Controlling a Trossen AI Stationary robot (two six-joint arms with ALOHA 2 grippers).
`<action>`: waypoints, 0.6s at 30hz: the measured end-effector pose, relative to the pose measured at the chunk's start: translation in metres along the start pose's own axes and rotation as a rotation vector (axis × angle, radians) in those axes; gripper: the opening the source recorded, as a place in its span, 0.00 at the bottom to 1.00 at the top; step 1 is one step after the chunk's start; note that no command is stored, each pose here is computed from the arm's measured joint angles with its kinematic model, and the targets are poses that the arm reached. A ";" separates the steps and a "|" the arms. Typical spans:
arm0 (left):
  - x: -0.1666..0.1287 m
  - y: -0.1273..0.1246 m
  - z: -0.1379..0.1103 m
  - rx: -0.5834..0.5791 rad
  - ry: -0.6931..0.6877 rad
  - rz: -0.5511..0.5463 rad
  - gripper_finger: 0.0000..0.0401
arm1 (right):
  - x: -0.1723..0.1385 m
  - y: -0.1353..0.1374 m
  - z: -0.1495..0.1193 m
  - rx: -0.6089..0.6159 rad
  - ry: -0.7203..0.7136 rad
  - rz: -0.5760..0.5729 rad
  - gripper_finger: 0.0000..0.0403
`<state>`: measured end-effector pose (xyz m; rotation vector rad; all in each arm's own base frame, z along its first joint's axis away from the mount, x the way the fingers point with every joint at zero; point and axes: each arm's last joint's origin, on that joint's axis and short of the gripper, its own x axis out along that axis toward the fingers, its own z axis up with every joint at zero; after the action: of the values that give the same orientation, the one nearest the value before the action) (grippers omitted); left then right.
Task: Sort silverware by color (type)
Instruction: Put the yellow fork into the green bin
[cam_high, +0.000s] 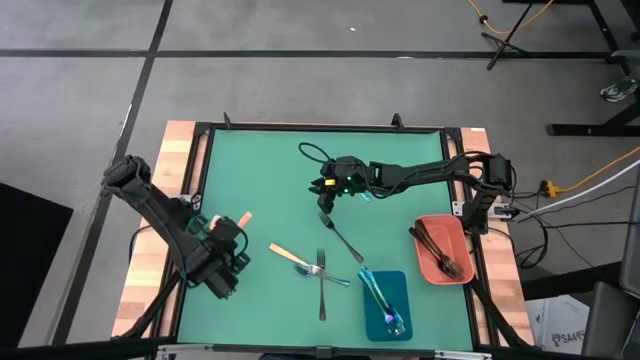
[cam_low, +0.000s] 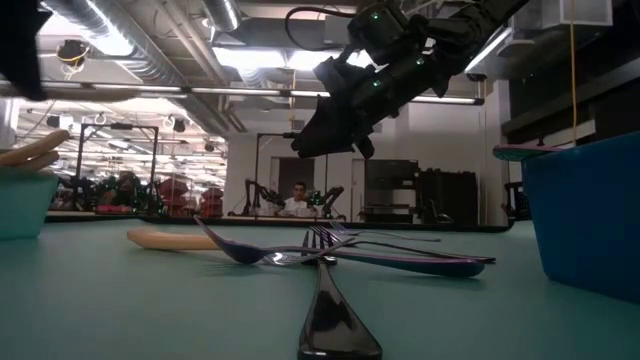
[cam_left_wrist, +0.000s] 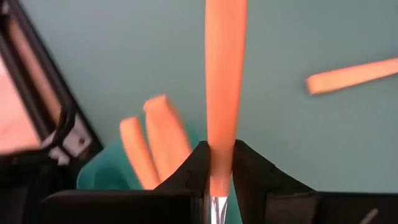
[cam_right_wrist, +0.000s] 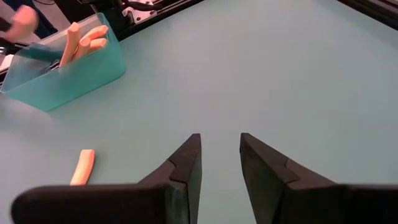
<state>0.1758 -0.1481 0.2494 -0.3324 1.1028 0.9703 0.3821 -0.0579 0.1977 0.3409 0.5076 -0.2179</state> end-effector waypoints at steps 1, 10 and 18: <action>0.002 0.001 -0.004 -0.007 0.015 0.012 0.10 | 0.000 0.000 0.000 0.000 0.000 0.000 0.25; 0.015 0.011 -0.028 -0.095 0.030 0.074 0.10 | 0.000 0.000 0.000 0.000 0.000 0.000 0.25; 0.026 0.019 -0.043 -0.183 0.056 0.142 0.10 | 0.000 0.000 0.000 0.000 0.000 0.000 0.25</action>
<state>0.1374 -0.1531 0.2119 -0.4366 1.1023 1.1977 0.3821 -0.0579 0.1978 0.3410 0.5072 -0.2178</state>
